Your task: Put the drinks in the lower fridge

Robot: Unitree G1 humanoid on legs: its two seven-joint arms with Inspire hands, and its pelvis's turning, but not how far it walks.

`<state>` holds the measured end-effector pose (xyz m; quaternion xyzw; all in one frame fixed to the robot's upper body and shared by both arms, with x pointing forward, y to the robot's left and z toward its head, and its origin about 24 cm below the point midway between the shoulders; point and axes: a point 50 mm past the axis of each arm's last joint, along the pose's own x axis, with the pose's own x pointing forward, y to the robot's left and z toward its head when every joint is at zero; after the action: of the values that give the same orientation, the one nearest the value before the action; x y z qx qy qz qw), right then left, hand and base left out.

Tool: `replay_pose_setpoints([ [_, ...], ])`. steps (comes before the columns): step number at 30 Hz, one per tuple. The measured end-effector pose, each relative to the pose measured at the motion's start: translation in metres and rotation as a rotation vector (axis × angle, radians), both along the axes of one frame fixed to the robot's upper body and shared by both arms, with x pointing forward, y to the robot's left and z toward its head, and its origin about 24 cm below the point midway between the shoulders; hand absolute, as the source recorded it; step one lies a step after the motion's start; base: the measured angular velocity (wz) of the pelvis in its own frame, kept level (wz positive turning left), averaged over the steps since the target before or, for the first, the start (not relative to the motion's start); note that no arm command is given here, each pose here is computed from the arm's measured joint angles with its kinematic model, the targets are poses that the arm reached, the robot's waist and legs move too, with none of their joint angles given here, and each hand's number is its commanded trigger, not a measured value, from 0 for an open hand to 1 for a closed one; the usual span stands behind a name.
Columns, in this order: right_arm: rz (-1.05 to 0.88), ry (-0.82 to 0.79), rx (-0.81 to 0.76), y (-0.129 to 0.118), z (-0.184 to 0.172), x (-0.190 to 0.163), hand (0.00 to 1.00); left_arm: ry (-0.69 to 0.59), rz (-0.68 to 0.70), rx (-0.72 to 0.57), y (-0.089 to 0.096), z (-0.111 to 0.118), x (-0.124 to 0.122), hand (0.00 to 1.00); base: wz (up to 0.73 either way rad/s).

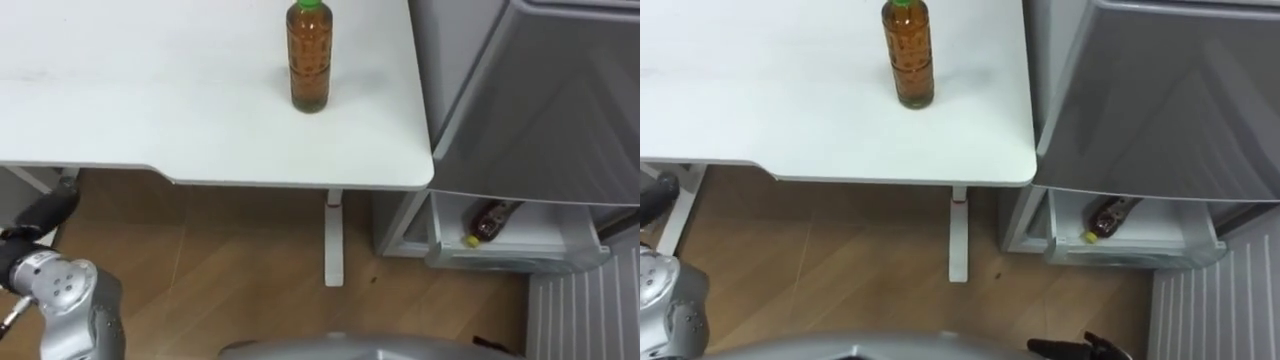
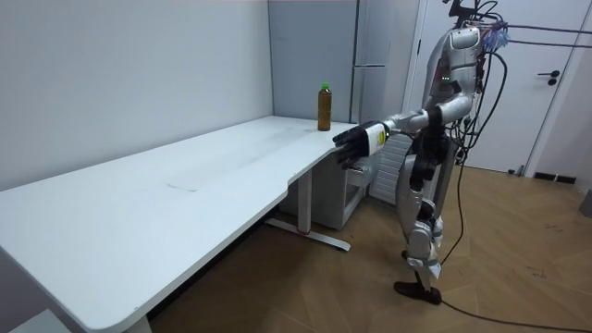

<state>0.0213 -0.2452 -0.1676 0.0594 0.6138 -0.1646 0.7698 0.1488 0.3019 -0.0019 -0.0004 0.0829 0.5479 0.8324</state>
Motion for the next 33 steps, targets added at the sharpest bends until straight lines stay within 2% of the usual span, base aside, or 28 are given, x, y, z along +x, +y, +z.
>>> replay_pose_setpoints([
  [8,0.002,-0.007,-0.008,0.0,0.0,-0.004,0.0,-0.27,-0.118,0.154,-0.013,0.066,0.024,0.0,0.0],
  [14,0.017,-0.043,-0.004,0.003,0.0,0.0,0.0,-0.357,-0.272,0.271,-0.027,0.093,0.034,0.0,0.0],
  [18,0.022,-0.058,0.002,0.003,0.0,0.003,0.0,-0.39,-0.353,0.274,-0.036,0.097,0.041,0.0,0.0],
  [21,0.036,-0.067,0.015,0.004,0.0,0.006,0.0,-0.427,-0.486,0.264,-0.053,0.102,0.056,0.0,0.0],
  [25,0.042,-0.078,0.024,0.005,0.0,0.01,0.0,-0.44,-0.601,0.251,-0.067,0.103,0.065,0.0,0.0],
  [29,0.043,-0.077,0.027,0.006,0.0,0.012,0.0,-0.414,-0.733,0.213,-0.083,0.095,0.072,0.0,-0.06],
  [33,0.042,-0.077,0.038,0.008,-0.001,0.012,0.0,-0.365,-0.822,0.178,-0.09,0.087,0.075,0.0,-0.13],
])
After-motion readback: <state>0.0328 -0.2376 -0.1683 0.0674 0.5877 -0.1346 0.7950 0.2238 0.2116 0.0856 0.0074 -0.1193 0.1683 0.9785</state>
